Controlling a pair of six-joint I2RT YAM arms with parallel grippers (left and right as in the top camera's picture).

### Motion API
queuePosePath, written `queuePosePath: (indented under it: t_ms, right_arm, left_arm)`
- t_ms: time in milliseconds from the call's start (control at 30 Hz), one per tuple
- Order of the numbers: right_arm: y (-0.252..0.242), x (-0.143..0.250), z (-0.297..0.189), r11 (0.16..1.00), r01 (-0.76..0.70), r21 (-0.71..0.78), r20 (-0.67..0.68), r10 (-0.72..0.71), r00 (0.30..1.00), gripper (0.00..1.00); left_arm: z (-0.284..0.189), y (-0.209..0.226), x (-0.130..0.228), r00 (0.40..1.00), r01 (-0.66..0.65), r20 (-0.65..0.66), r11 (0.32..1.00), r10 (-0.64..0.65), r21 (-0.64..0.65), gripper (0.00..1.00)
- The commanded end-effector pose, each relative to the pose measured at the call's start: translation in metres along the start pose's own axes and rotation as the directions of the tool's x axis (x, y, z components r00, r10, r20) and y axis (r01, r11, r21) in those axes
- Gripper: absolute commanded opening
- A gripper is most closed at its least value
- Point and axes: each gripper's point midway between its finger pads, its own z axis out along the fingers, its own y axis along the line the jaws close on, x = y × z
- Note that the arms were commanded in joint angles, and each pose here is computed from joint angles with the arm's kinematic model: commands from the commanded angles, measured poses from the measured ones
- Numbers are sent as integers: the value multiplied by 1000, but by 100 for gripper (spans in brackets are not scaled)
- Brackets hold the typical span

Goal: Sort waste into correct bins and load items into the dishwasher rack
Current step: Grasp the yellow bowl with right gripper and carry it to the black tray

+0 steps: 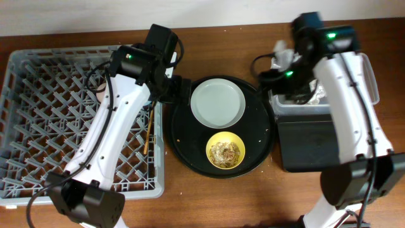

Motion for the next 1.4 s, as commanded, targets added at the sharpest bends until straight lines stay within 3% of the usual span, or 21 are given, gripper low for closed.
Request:
queuePosePath:
  t_ms: [0,133,200,333,433,600,700,800,900,967,1000,1267,1367]
  right_arm:
    - [48,26,23,990,131,-50,-94,-136,986,78]
    - [87,61,57,969,241,-60,-203,-248,947,72]
    - [103,75,80,961,270,-54,-231,-275,933,71]
    - [125,96,126,935,351,-44,-240,-351,905,63]
    - [126,106,161,919,390,56,-213,-370,904,58]
    - [107,101,187,880,385,276,-128,-364,923,53]
    - [102,99,197,879,370,302,-98,-358,929,49]
    - [98,102,205,885,355,300,-93,-343,935,31]
    - [98,104,206,890,345,299,-96,-332,939,23]
    - [97,104,206,889,346,300,-97,-333,938,7]
    - [96,105,206,889,346,300,-104,-330,938,4]
    - [88,99,199,893,321,314,-105,-303,947,4]
    - [79,84,175,898,279,342,-103,-259,960,4]
  left_arm:
    - [-2,32,-8,994,108,30,991,-106,-76,99]
    - [-17,87,-10,956,289,76,951,-282,-107,99]
    - [-29,129,-3,910,412,93,904,-403,-114,99]
    - [-34,159,8,851,525,56,850,-523,-37,99]
    - [-36,178,17,815,579,43,815,-577,-34,99]
    - [-36,182,19,809,587,41,809,-586,-38,100]
    - [-36,182,19,809,587,41,809,-586,-38,99]
    - [-36,182,19,809,587,41,809,-586,-38,99]
    - [-36,182,19,809,587,41,809,-586,-38,99]
    - [-36,182,19,809,587,41,809,-586,-38,99]
    - [-36,182,19,809,587,42,809,-586,-38,99]
    - [-36,182,19,809,587,42,809,-586,-38,99]
    - [-36,182,19,809,587,42,809,-586,-38,99]
